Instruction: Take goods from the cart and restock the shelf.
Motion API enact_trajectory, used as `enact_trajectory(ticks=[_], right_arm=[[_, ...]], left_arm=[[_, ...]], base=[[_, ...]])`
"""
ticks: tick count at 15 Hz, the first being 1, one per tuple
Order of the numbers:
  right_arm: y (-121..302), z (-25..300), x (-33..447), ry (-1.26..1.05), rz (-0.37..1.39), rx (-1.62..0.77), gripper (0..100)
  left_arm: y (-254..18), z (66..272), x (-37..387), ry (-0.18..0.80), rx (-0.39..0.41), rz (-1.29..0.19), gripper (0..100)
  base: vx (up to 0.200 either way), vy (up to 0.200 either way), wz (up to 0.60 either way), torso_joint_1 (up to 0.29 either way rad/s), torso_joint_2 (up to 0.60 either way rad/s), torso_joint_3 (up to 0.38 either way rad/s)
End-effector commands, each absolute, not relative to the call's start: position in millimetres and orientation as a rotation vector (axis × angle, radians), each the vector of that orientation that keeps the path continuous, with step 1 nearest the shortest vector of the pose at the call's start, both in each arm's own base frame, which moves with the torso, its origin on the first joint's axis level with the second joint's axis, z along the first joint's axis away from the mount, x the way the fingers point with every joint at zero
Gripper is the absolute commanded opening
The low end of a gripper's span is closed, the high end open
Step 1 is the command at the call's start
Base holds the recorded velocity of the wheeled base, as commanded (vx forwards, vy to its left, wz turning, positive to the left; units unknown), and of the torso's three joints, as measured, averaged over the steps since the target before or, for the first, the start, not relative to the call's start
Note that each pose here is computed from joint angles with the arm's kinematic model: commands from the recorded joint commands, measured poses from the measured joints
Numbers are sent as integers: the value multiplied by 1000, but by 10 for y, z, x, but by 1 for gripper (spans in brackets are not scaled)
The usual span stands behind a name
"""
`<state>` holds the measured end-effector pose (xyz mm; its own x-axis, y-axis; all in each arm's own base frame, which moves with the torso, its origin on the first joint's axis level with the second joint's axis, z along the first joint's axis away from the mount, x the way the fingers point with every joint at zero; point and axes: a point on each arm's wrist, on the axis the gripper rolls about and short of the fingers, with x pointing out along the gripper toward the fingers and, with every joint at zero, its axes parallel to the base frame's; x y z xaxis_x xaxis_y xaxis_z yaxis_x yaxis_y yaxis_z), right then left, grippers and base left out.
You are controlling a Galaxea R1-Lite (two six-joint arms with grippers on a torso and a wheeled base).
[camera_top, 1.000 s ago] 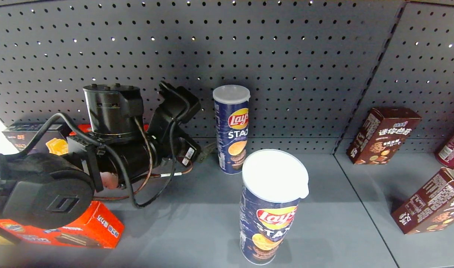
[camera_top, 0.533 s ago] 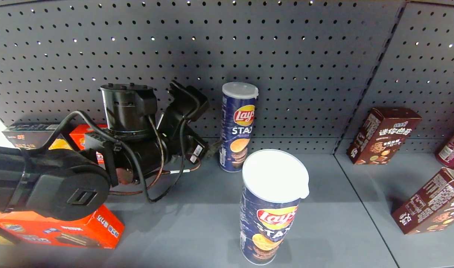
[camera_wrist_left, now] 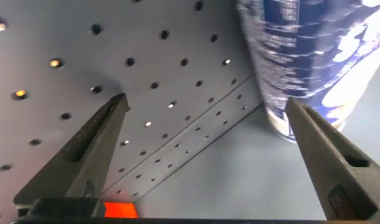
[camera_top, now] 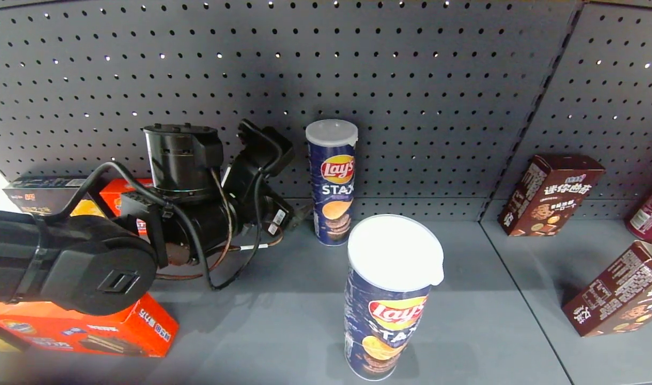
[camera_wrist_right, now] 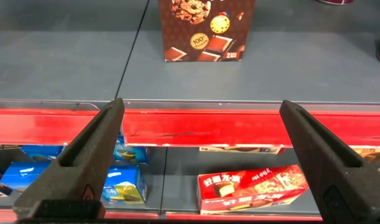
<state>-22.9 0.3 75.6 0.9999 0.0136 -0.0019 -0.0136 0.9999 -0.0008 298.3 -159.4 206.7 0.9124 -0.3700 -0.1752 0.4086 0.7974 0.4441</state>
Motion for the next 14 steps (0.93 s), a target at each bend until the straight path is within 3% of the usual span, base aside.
enact_trajectory(ticks=[1,5,14], right_arm=[[3,756,-229,2,14,-2,100],[3,756,-229,2,14,0,100],[3,756,-229,2,14,-2,100]], left_arm=[[-1538,2119,2908,69,492,-412,100],[-1452,2058,2866,103,500,-375,100],[-1580,1872,3056,152,517,-369,100]], base=[[0,0,0,0,0,0],[0,0,0,0,0,0],[0,0,0,0,0,0]])
